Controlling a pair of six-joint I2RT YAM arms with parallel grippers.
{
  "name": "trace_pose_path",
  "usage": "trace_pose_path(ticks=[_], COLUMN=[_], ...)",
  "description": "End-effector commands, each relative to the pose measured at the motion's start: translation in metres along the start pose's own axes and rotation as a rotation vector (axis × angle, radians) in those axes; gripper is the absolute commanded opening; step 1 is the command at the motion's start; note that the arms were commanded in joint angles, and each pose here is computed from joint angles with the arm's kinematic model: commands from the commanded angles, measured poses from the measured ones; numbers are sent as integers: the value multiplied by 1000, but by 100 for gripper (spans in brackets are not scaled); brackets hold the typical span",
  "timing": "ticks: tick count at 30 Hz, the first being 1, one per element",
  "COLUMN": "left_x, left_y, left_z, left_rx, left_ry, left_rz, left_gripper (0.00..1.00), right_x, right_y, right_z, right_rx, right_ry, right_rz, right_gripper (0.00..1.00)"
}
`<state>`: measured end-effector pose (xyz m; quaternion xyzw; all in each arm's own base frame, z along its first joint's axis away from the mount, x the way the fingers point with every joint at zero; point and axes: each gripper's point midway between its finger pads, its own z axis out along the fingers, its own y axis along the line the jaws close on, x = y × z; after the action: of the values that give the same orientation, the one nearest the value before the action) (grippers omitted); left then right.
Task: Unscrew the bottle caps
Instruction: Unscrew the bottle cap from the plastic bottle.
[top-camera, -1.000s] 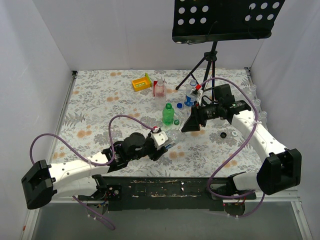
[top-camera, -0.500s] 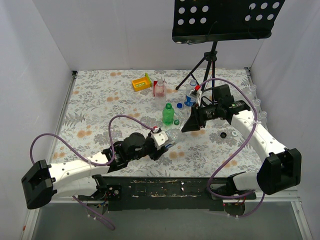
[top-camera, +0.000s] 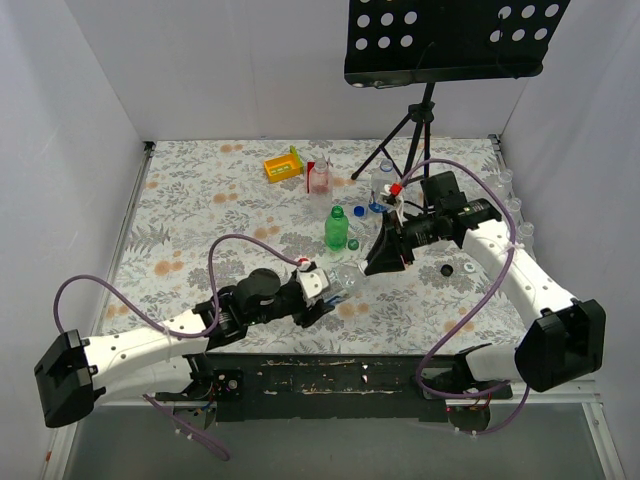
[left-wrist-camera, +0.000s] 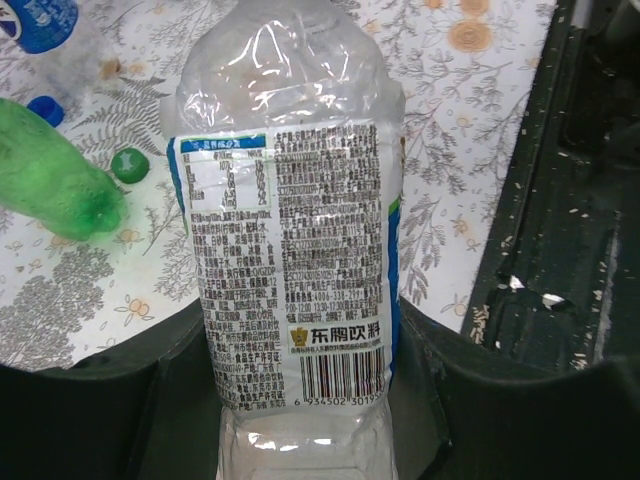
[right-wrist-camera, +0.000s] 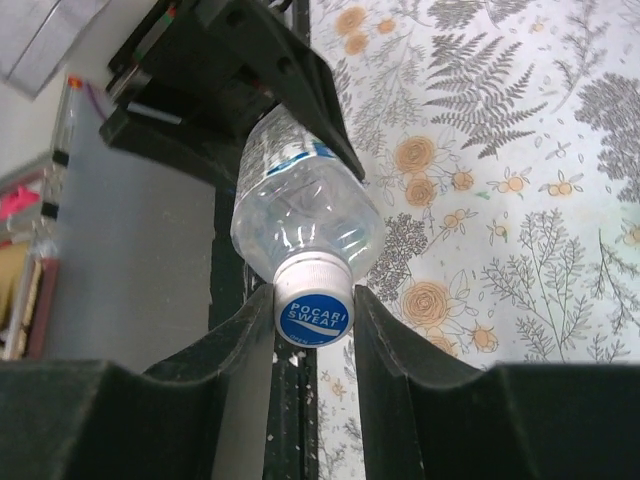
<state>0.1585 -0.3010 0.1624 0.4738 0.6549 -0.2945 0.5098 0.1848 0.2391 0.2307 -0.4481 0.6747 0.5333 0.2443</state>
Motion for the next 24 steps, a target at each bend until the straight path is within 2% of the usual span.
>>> trace_pose_path(ticks=[1, 7, 11, 16, 24], left_x=[-14, -20, -32, -35, -25], left_y=[-22, -31, -34, -37, -25], left_z=[-11, -23, -38, -40, -33], left_rx=[140, 364, 521, 599, 516], left_ry=[-68, -81, -129, -117, -87], left_rz=[-31, -188, -250, -271, -247], left_gripper=[0, 0, 0, 0, 0], right_x=[-2, 2, -1, 0, 5], right_y=[25, 25, 19, 16, 15], right_z=[-5, -7, -12, -13, -15], right_rx=[-81, -47, 2, 30, 56], right_ry=[31, 94, 122, 118, 127], right_rz=[-346, -693, -841, -886, -880], right_gripper=[1, 1, 1, 1, 1])
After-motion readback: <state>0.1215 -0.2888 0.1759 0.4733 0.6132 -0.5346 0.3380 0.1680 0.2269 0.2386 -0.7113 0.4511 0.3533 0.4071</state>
